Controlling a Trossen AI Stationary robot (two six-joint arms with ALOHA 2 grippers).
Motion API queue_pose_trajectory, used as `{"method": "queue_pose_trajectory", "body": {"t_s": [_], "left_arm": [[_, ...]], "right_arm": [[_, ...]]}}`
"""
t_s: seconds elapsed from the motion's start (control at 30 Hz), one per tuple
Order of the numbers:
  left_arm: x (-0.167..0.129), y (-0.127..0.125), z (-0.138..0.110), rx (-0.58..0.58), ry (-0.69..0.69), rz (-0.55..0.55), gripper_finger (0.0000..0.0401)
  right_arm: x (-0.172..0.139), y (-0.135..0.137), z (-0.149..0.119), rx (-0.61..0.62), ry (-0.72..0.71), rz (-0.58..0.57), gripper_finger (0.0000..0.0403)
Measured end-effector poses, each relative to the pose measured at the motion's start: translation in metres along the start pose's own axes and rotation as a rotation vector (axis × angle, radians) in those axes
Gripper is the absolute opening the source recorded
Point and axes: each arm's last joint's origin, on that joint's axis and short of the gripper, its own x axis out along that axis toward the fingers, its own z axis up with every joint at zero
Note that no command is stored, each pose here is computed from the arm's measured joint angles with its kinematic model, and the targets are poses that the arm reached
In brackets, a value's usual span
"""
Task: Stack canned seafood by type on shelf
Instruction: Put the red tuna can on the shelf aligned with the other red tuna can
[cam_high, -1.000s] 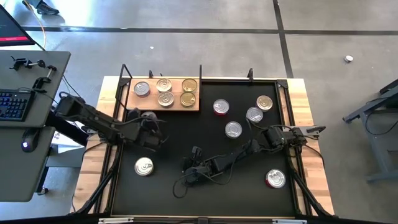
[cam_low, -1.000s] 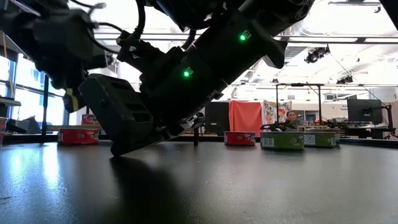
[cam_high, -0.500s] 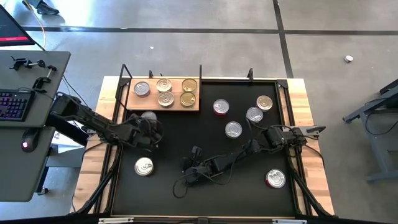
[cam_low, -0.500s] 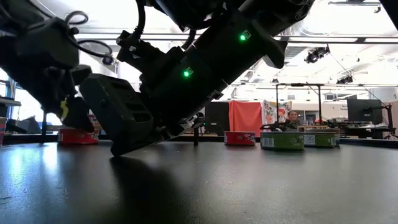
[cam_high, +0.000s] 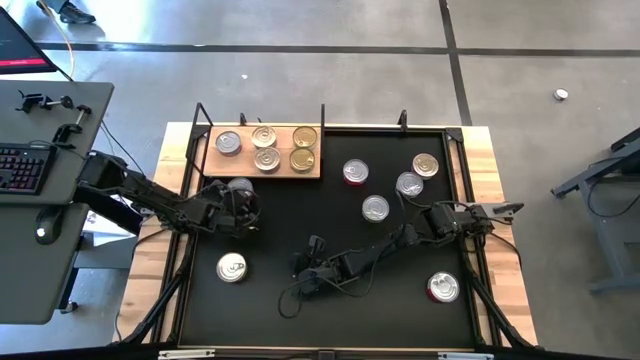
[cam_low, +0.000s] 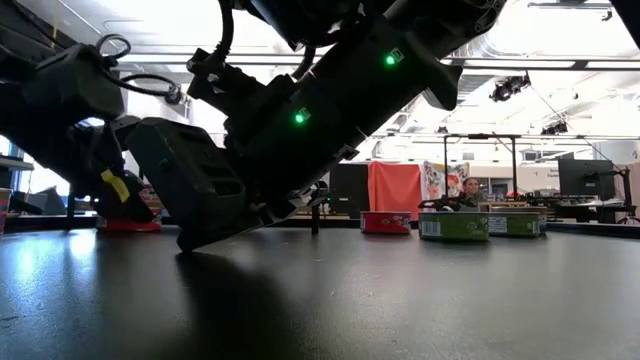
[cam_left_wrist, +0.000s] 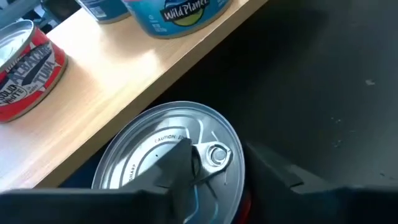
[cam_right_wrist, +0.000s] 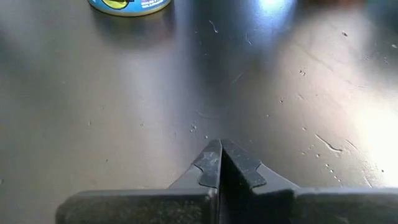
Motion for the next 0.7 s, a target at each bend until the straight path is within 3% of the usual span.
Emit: {"method": "queue_pose_trajectory", "body": {"t_s": [0.1, 0.43, 0.5, 0.6, 0.7], "left_arm": [[-0.003, -0.002, -0.001, 0.011, -0.014, -0.015, 0.0072], [-0.032, -0.024, 0.023, 0.116, 0.053, -0.162, 0.0065], [-0.039, -0.027, 0.029, 0.15, 0.077, -0.182, 0.0056], [-0.048, -0.03, 0.037, 0.175, 0.084, -0.193, 0.0006], [-0.052, -0.028, 0.04, 0.206, 0.071, -0.163, 0.0004]], "right_arm": [[0.0, 0.0, 0.0, 0.0, -0.001, 0.002, 0.0], [0.0, 0.0, 0.001, -0.007, -0.007, 0.004, 0.0], [0.0, 0.0, 0.001, -0.008, -0.006, 0.004, 0.0], [0.0, 0.001, 0.001, -0.015, -0.008, 0.004, 0.0], [0.0, 0.001, 0.001, -0.02, -0.01, 0.005, 0.0]]}}
